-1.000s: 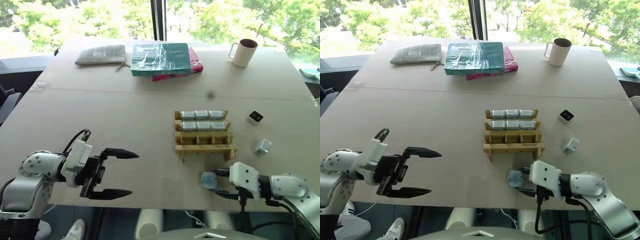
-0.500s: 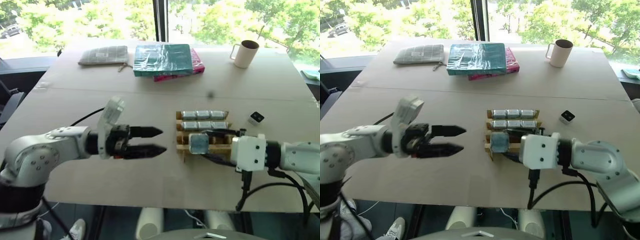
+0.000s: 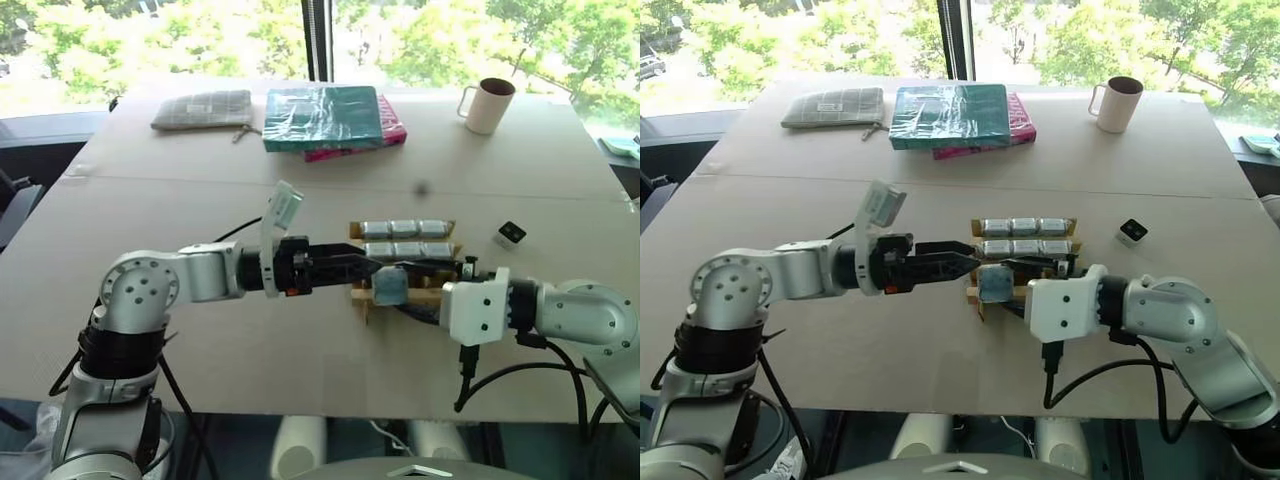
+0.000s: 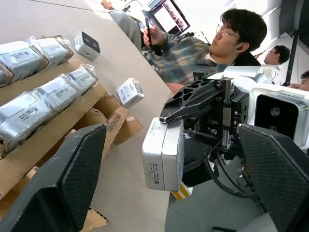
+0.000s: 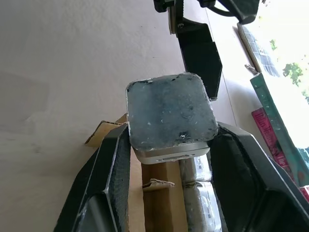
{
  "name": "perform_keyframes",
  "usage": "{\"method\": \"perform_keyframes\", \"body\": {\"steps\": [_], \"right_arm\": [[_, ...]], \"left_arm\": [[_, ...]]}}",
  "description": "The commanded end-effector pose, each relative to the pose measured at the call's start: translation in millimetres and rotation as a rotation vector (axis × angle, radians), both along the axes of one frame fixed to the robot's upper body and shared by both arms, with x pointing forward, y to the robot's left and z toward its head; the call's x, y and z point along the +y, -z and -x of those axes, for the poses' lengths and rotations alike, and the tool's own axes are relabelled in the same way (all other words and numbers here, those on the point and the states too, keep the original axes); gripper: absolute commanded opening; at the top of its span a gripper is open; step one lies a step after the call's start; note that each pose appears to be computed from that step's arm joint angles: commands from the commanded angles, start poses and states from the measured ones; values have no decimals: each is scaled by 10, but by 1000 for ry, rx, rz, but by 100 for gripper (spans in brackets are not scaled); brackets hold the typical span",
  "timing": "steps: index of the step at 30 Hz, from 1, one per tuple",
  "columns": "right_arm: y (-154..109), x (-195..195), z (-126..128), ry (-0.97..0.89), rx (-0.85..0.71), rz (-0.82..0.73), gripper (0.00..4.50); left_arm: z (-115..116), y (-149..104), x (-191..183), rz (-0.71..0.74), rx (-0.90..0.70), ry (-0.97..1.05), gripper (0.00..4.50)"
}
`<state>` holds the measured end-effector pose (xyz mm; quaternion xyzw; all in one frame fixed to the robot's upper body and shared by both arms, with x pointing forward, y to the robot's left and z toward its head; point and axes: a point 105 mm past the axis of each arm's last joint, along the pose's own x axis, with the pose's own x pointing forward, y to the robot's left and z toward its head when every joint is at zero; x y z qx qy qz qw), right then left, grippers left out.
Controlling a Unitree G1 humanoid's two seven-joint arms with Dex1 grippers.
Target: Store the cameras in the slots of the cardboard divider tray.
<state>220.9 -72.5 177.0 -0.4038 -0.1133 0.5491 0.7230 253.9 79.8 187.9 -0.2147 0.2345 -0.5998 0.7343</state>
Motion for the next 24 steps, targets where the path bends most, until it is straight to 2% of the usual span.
{"method": "perform_keyframes", "body": {"steps": [1, 5, 6, 8, 11, 14, 20, 21, 24], "right_arm": [[-53, 46, 3, -10, -47, -20, 184], [-53, 62, -21, -10, -53, -25, 184], [-55, 65, -26, -9, -55, -26, 184], [-59, 69, -33, -9, -57, -29, 184], [-74, 75, -45, -6, -57, -37, 184], [-83, 78, -54, -6, -61, -39, 184], [-90, 36, -89, 19, 21, -69, 184], [-93, 3, -103, 35, 39, -82, 293], [-101, -192, -170, 131, 89, -145, 421]], "left_arm": [[45, 18, -70, -14, -19, 25, 450], [49, 87, -117, -33, -20, 36, 450], [37, 103, -129, -41, -27, 33, 425], [23, 115, -143, -43, -31, 32, 363], [14, 127, -164, -45, -46, 38, 213], [7, 127, -195, -33, -42, 48, 86], [-31, 8, -204, 0, -89, 67, 80], [-57, -23, -180, -8, -109, 69, 80], [-166, -94, -116, -65, -208, 75, 80]]}}
